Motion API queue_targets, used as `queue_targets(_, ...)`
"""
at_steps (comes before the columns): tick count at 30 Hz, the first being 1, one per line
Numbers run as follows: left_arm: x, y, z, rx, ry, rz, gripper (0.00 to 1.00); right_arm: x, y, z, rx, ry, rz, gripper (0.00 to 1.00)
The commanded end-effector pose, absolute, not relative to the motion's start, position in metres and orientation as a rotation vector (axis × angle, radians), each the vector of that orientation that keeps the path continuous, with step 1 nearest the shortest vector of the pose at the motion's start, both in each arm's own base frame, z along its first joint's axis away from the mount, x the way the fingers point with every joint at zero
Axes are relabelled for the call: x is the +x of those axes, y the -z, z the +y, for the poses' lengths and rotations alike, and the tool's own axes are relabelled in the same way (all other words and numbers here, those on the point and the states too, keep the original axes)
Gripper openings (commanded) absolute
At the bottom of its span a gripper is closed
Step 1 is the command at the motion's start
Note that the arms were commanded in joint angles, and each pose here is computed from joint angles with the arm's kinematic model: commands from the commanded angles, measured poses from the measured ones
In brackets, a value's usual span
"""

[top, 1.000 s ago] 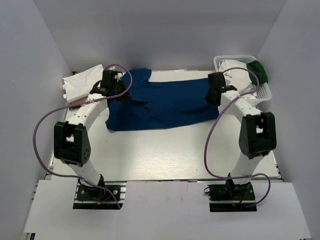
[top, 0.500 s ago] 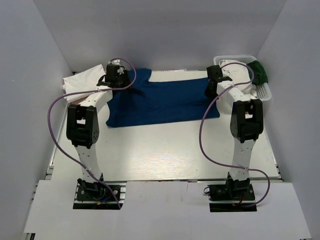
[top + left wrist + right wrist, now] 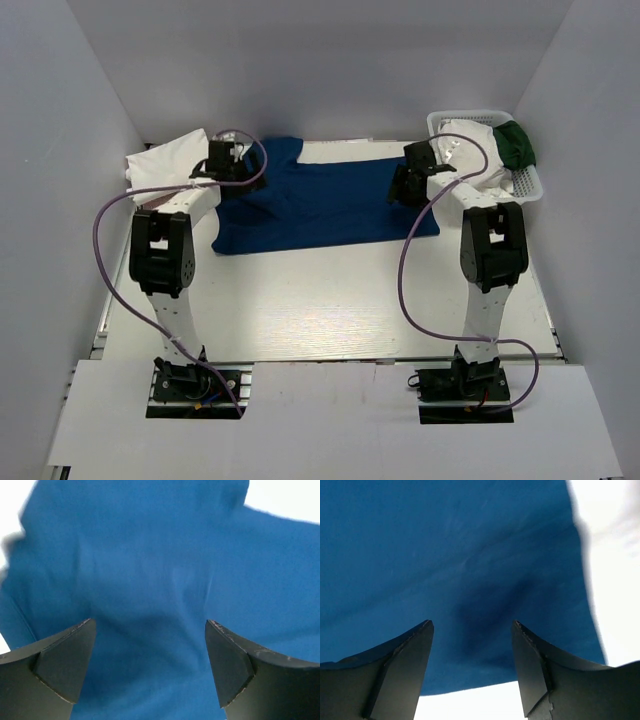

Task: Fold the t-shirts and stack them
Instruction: Fold the flattened tshirt in 1/3 of the way

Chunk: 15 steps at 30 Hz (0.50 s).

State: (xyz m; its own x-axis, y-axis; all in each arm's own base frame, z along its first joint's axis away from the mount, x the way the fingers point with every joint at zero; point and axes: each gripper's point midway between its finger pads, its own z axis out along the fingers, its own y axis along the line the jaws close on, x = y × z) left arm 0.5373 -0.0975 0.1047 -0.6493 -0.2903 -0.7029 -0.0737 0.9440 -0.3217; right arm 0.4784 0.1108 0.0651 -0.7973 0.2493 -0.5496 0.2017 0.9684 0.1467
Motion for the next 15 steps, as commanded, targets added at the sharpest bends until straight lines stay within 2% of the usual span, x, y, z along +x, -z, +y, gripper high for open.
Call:
queue_targets(1, 0.499, -0.099, -0.116, -0.232, 0.445, 2.314, 1.00, 0.472, -0.061, 0.128, 0.242, -0.211, 2.521, 0.69)
queue_targets(7, 0.467, -0.046, -0.099, -0.315, 0.394, 2.431, 1.00, 0.470, -0.031, 0.132, 0.223, -0.235, 2.582, 0.71)
queue_targets(10, 0.447, -0.025, -0.095, -0.338, 0.362, 2.515, 1.00, 0.455, -0.019, 0.127, 0.232, -0.226, 2.623, 0.71)
queue_targets(11, 0.434, -0.014, -0.093, -0.347, 0.352, 2.557, 1.00, 0.435, -0.003, 0.124, 0.239, -0.207, 2.678, 0.71)
queue_targets(13, 0.414, -0.013, -0.096, -0.375, 0.354, 2.595, 1.00, 0.423, -0.011, 0.123, 0.260, -0.220, 2.663, 0.71)
queue_targets(14, 0.397, -0.006, -0.097, -0.406, 0.341, 2.635, 1.00, 0.389, 0.007, 0.114, 0.281, -0.181, 2.725, 0.71)
queue_targets(15, 0.381, -0.004, -0.098, -0.435, 0.352, 2.672, 1.00, 0.376, 0.010, 0.115, 0.294, -0.204, 2.743, 0.71)
